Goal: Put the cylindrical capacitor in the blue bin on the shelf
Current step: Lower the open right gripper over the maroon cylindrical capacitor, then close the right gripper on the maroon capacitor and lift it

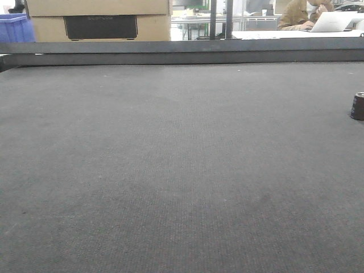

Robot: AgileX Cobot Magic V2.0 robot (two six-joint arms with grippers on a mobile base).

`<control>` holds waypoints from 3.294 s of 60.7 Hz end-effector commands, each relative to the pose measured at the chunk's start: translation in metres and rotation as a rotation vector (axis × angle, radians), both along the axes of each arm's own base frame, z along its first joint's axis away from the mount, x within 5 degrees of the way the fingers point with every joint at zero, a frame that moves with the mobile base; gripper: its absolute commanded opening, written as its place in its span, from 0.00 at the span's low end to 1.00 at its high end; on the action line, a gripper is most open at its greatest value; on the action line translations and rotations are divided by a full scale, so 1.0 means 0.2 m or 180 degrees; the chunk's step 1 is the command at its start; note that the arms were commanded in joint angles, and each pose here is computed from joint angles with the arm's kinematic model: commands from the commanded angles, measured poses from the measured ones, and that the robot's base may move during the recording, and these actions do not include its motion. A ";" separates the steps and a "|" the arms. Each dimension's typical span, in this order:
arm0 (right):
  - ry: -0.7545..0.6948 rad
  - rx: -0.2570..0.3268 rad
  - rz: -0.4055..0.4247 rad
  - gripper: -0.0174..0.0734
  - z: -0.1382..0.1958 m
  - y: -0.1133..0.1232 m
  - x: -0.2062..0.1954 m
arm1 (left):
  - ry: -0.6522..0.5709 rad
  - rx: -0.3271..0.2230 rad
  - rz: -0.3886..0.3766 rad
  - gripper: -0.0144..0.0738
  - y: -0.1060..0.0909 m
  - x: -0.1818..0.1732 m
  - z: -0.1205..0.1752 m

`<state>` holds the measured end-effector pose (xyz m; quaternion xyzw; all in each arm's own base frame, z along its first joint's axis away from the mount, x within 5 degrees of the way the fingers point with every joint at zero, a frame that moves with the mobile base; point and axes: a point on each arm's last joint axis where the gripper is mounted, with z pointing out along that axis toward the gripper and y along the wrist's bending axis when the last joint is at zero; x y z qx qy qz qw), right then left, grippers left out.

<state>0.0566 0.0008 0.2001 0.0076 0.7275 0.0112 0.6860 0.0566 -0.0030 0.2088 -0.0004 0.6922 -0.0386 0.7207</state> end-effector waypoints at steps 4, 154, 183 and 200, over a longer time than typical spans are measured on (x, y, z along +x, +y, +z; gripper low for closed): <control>-0.0067 -0.0033 -0.0016 0.03 0.01 0.00 0.00 | -0.0057 0.0000 0.0006 0.04 0.00 0.00 0.01; 0.0266 -0.0082 -0.0444 0.82 -0.08 -0.08 1.05 | 0.0525 0.0118 -0.0014 0.85 -0.01 0.21 0.84; 0.0566 -0.0083 -0.0496 0.82 -0.33 -0.11 1.44 | 0.0506 0.0117 -0.0014 0.85 -0.01 0.21 0.84; 0.0662 -0.0076 -0.0489 0.81 -0.40 -0.11 1.53 | 0.0506 0.0117 -0.0014 0.85 -0.01 0.21 0.84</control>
